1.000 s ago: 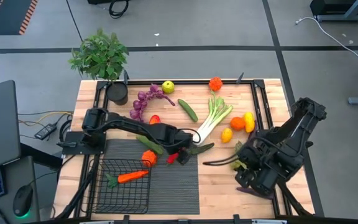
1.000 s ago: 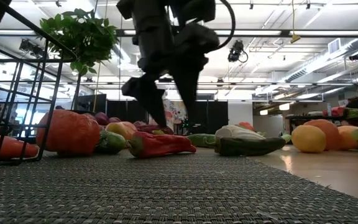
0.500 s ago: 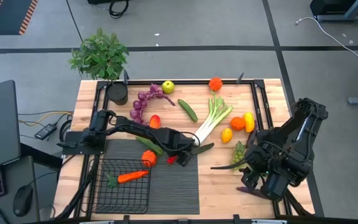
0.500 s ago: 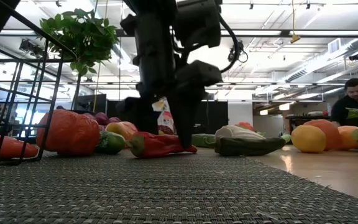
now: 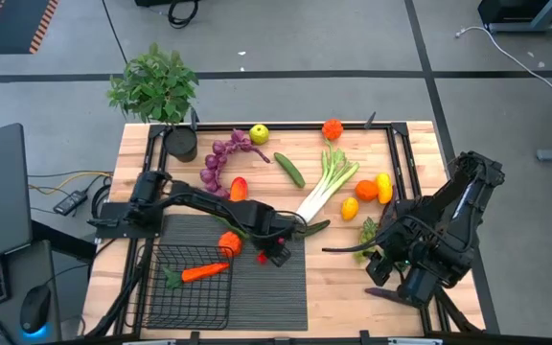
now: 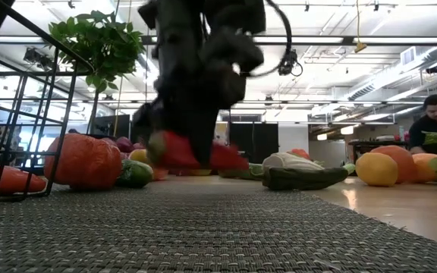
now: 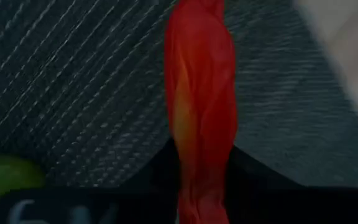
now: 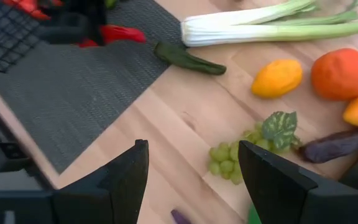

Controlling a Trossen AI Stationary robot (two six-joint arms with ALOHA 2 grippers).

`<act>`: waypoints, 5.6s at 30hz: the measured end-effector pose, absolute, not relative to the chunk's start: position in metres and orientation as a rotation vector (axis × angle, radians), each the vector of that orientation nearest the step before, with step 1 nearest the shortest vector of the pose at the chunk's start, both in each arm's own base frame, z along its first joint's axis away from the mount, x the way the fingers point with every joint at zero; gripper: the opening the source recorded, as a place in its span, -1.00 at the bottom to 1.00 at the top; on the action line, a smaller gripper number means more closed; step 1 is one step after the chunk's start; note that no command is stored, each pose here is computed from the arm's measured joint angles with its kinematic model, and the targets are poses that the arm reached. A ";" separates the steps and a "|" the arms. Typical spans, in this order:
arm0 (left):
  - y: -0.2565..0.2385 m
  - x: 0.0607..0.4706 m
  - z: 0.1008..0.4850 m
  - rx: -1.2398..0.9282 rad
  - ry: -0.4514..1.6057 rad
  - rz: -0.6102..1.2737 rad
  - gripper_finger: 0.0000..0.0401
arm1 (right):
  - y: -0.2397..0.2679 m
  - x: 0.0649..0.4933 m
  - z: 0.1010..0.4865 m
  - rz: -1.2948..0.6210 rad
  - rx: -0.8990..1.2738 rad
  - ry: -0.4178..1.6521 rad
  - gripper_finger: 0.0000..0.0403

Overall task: Build produce basket
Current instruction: Put the red chili pepper into the wire basket, then put the green chili pepper into the wire basket

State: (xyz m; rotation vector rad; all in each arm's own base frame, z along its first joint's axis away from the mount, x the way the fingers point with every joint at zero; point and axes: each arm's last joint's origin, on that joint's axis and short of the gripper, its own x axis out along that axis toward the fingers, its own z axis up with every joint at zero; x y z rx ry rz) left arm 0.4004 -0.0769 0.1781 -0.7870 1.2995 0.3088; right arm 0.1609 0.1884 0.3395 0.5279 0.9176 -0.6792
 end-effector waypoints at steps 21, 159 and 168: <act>-0.094 0.276 0.355 -0.654 1.074 -0.018 -0.48 | 0.187 0.169 0.322 -0.724 0.580 0.865 0.25; -0.088 0.285 0.453 -0.661 0.421 0.467 0.48 | 0.037 0.270 0.146 0.067 0.144 1.168 0.68; -0.093 0.291 0.447 -0.661 0.435 0.469 0.48 | 0.037 0.261 0.136 0.021 0.138 1.206 0.45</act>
